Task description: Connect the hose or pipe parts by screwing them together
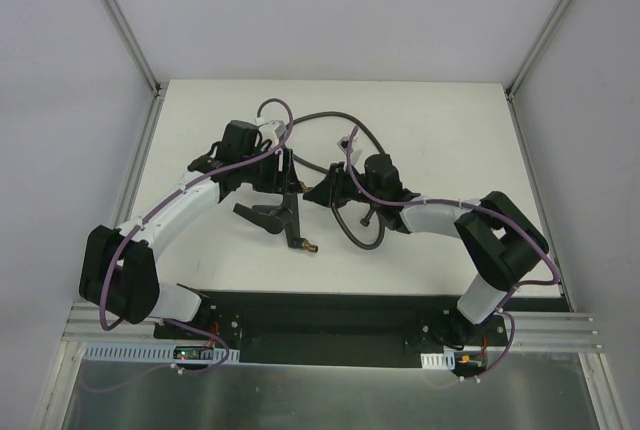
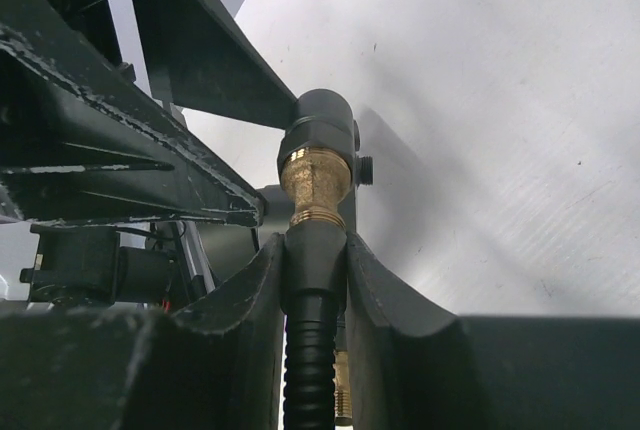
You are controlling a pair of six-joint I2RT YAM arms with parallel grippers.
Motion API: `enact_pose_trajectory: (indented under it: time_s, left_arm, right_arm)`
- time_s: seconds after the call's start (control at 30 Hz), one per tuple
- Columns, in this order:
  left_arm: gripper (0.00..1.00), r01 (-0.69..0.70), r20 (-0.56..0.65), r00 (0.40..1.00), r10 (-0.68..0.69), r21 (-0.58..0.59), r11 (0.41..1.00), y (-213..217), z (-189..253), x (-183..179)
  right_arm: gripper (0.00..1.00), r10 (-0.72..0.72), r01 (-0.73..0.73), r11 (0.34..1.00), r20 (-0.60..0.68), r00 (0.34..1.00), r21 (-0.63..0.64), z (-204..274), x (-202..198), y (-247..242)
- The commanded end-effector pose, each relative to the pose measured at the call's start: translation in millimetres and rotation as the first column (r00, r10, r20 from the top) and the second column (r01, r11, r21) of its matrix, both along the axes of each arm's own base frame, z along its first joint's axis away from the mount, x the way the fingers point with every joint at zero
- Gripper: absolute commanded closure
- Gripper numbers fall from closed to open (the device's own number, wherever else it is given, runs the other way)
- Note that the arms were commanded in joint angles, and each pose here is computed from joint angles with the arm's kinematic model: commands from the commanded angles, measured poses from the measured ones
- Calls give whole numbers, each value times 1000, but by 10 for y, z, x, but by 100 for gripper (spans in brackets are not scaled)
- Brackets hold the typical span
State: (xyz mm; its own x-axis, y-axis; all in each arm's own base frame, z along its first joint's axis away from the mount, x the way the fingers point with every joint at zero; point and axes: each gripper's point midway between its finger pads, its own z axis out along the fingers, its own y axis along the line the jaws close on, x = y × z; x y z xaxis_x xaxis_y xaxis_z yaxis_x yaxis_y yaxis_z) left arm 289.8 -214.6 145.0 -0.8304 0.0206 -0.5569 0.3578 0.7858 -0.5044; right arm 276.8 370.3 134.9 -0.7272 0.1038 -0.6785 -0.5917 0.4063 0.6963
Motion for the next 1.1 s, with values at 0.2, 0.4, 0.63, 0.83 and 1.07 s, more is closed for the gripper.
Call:
enact_pose_trajectory:
  time_s: [0.2, 0.4, 0.63, 0.83, 1.07]
  left_arm:
    - [31, 48, 29, 998, -48, -11, 999, -40, 27, -50]
    - [32, 32, 36, 999, -33, 38, 999, 61, -13, -73]
    - [38, 23, 46, 999, -25, 44, 999, 72, -28, -56]
    - [42, 74, 5, 997, -74, -3, 997, -101, -165, 14]
    - [40, 97, 22, 995, -97, 2, 995, -240, -272, 85]
  right_arm:
    - [99, 5, -30, 981, 126, 992, 191, 690, -7, 49]
    - [99, -34, 17, 982, 86, 996, 190, 622, 101, -24]
    - [99, -86, 75, 977, 43, 995, 202, 504, 194, -158]
    - [99, -98, 91, 967, 20, 995, 238, 530, 216, -157]
    - [99, -100, 96, 958, 1, 995, 269, 567, 222, -162]
